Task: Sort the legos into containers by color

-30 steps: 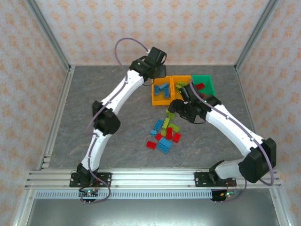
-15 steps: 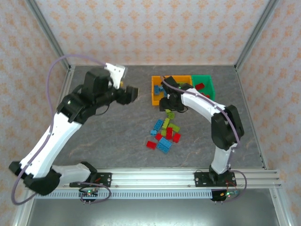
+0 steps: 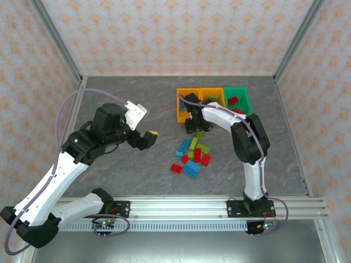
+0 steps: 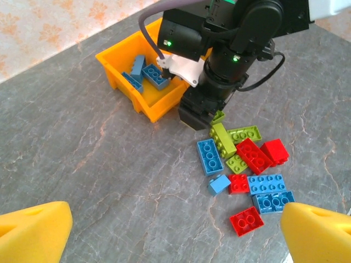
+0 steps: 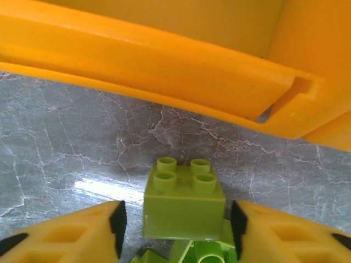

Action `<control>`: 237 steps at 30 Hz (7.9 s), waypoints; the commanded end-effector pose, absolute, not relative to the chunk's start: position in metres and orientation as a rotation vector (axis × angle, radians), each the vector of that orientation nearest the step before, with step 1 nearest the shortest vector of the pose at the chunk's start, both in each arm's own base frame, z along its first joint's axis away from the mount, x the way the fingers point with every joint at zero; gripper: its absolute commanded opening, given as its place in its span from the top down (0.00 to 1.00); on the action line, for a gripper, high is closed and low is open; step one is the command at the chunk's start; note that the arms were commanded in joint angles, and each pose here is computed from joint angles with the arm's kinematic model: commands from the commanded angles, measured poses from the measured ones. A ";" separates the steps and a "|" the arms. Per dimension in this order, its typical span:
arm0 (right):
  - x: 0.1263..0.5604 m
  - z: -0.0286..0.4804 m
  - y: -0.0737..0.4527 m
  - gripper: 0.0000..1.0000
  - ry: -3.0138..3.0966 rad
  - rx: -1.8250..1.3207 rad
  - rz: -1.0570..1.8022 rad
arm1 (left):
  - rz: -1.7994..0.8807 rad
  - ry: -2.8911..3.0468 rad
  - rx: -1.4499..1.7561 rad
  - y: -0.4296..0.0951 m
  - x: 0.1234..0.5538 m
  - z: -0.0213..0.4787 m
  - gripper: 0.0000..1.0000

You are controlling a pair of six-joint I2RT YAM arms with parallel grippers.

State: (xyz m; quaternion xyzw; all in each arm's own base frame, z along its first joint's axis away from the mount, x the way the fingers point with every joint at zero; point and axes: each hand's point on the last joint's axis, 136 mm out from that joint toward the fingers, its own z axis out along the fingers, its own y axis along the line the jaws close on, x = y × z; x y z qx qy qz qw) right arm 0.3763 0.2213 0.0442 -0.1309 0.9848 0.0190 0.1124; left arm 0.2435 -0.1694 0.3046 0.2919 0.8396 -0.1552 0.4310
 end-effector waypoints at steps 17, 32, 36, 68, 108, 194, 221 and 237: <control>0.381 0.151 0.194 0.70 2.624 -0.116 0.085 | -0.404 2.108 0.745 -0.177 0.248 0.292 0.01; 0.516 0.169 0.128 0.56 2.588 0.333 0.074 | -0.508 2.325 0.436 -0.192 0.267 0.261 0.01; 0.513 0.179 0.129 0.43 2.606 0.341 0.083 | -0.478 2.426 0.418 -0.198 0.264 0.240 0.01; 0.314 0.238 0.059 0.27 2.508 0.586 0.099 | -0.286 3.096 0.608 -0.300 0.302 0.041 0.36; 0.267 0.235 0.111 0.26 2.496 0.722 0.507 | -0.448 2.453 -0.031 -0.311 0.512 0.231 0.45; 0.314 0.078 0.218 0.34 2.923 0.559 0.160 | -0.549 2.311 0.611 -0.233 0.266 0.263 0.00; 0.343 0.093 0.232 0.78 2.896 0.416 0.156 | -0.474 2.322 0.597 -0.217 0.260 0.253 0.00; 0.491 0.183 0.128 0.76 2.569 0.319 -0.079 | -0.448 2.311 0.598 -0.214 0.262 0.258 0.00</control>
